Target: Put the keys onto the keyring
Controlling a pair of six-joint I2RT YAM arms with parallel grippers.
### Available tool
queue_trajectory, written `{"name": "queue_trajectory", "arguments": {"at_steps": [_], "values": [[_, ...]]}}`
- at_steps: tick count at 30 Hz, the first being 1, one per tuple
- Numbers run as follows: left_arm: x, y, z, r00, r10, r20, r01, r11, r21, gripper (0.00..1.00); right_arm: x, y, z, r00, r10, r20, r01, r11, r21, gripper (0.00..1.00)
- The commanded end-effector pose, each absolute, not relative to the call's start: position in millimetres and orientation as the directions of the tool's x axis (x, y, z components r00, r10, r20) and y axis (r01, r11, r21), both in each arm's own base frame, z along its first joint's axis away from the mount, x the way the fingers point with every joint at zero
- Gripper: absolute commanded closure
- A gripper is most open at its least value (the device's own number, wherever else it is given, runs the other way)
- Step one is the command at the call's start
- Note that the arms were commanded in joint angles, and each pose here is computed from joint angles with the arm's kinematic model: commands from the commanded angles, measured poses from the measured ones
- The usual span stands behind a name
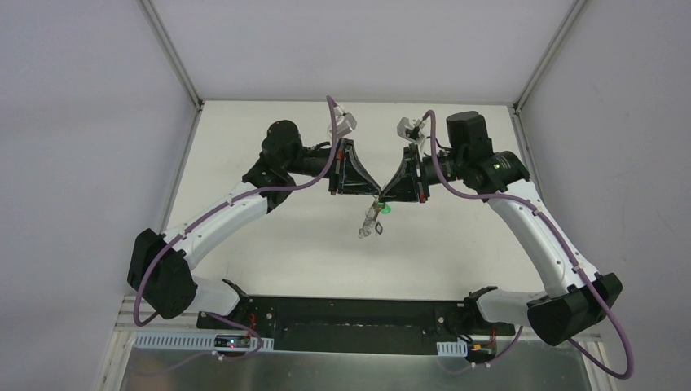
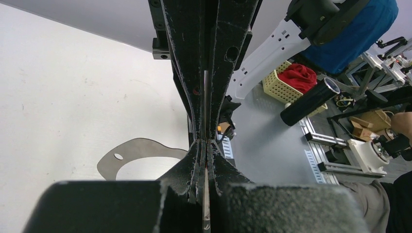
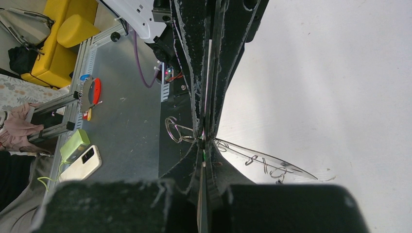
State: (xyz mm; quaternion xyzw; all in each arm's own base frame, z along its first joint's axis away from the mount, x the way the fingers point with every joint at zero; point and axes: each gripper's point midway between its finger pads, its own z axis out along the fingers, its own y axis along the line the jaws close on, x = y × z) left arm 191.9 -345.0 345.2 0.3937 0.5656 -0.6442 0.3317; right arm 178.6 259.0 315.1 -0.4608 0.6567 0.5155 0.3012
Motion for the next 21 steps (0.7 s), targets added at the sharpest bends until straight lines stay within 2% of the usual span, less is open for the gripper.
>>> {"name": "queue_trajectory", "arguments": {"at_steps": [1,7,21], "values": [[190,-341,351,-0.403,0.0,-0.915,0.905,-0.151,-0.398,1.0,179,257,327,-0.328,-0.284,-0.901,-0.944,0.052,0.327,1.0],[189,-338,347,-0.378,0.015,-0.926,0.916,-0.144,-0.376,1.0,182,251,324,-0.319,-0.304,-0.897,-0.948,0.111,0.3,1.0],[187,-335,340,-0.367,0.037,-0.93,0.92,-0.132,-0.368,1.0,185,247,323,-0.318,-0.307,-0.897,-0.948,0.131,0.291,1.0]]}}
